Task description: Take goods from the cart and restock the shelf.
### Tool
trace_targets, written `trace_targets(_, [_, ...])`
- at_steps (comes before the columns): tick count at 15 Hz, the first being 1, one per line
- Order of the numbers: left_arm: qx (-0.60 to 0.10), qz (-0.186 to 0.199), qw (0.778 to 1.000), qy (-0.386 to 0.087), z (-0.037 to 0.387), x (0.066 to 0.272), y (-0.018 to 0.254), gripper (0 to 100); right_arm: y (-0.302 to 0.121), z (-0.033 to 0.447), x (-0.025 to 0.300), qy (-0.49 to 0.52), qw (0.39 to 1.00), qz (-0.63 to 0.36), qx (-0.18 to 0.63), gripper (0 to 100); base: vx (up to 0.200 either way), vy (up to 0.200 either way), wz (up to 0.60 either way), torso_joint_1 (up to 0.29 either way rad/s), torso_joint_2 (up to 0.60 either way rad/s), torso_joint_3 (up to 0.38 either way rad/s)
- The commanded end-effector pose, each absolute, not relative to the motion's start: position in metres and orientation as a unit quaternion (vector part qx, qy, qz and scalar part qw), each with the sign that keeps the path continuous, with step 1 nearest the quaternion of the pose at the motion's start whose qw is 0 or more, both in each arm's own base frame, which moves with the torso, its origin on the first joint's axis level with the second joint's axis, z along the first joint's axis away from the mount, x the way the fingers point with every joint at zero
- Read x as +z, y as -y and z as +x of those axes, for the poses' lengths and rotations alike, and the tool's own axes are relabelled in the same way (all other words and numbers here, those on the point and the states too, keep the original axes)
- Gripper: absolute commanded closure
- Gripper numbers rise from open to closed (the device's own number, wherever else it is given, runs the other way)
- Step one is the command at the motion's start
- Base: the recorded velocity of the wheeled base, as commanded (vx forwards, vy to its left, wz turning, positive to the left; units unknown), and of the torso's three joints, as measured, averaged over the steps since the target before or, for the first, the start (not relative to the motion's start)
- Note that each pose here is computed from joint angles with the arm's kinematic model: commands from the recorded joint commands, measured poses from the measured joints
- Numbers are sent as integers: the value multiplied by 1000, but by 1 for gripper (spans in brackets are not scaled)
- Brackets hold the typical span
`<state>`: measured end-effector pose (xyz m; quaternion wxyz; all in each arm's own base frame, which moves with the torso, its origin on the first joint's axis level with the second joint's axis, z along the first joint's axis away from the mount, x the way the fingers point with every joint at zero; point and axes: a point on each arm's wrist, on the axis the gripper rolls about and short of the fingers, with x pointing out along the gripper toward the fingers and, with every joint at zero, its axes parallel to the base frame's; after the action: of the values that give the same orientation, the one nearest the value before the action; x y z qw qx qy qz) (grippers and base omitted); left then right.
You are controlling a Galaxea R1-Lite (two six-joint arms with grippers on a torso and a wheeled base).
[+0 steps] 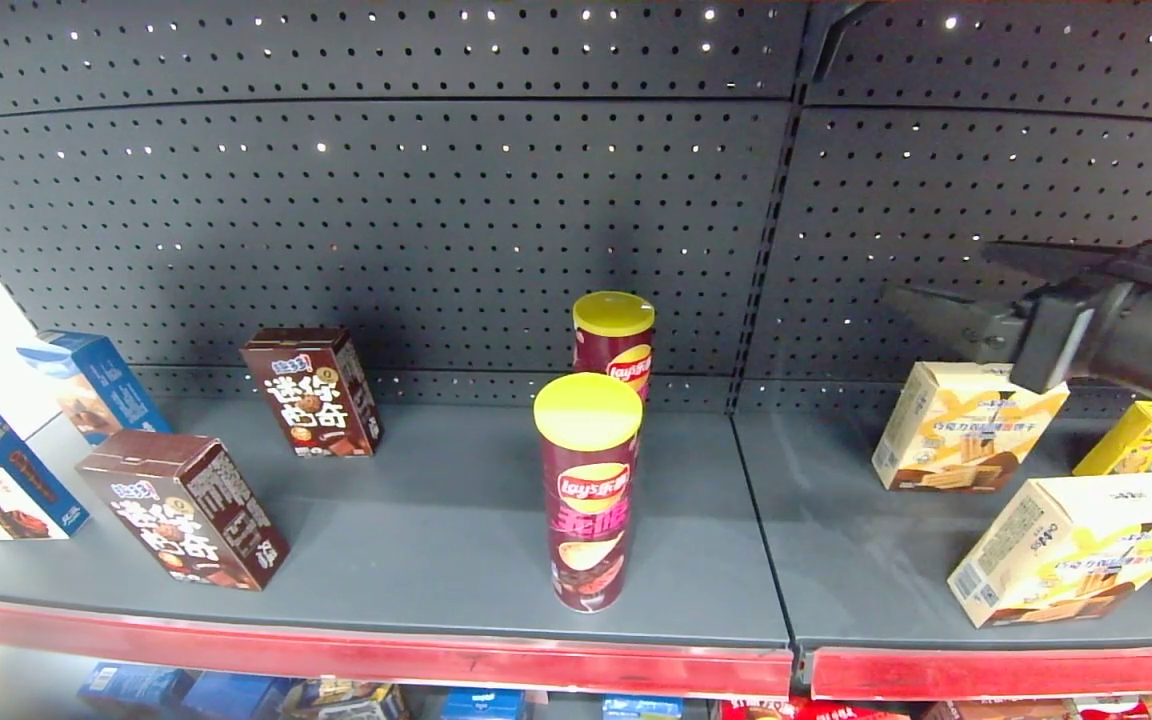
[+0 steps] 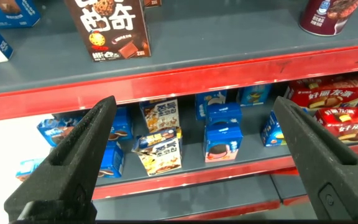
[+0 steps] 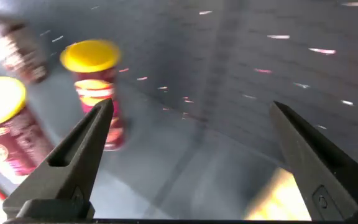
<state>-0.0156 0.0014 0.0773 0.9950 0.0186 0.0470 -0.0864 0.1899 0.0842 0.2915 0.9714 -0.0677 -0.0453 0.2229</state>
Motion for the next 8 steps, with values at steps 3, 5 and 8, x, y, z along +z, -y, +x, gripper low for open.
trace_targets(3, [-86, 19, 995, -48, -15, 77, -1, 0, -24, 98, 288, 90, 985, -36, 146, 0, 0, 0, 0, 0, 0, 0])
trace_targets(5, [-86, 19, 995, -48, -15, 77, -1, 0, -13, 76, 287, 109, 986, -41, 119, 0, 0, 0, 0, 0, 0, 0])
trace_targets(8, [-86, 19, 995, -48, -15, 77, -1, 0, -4, 35, 275, 93, 992, -46, 77, 0, 0, 0, 0, 0, 0, 0])
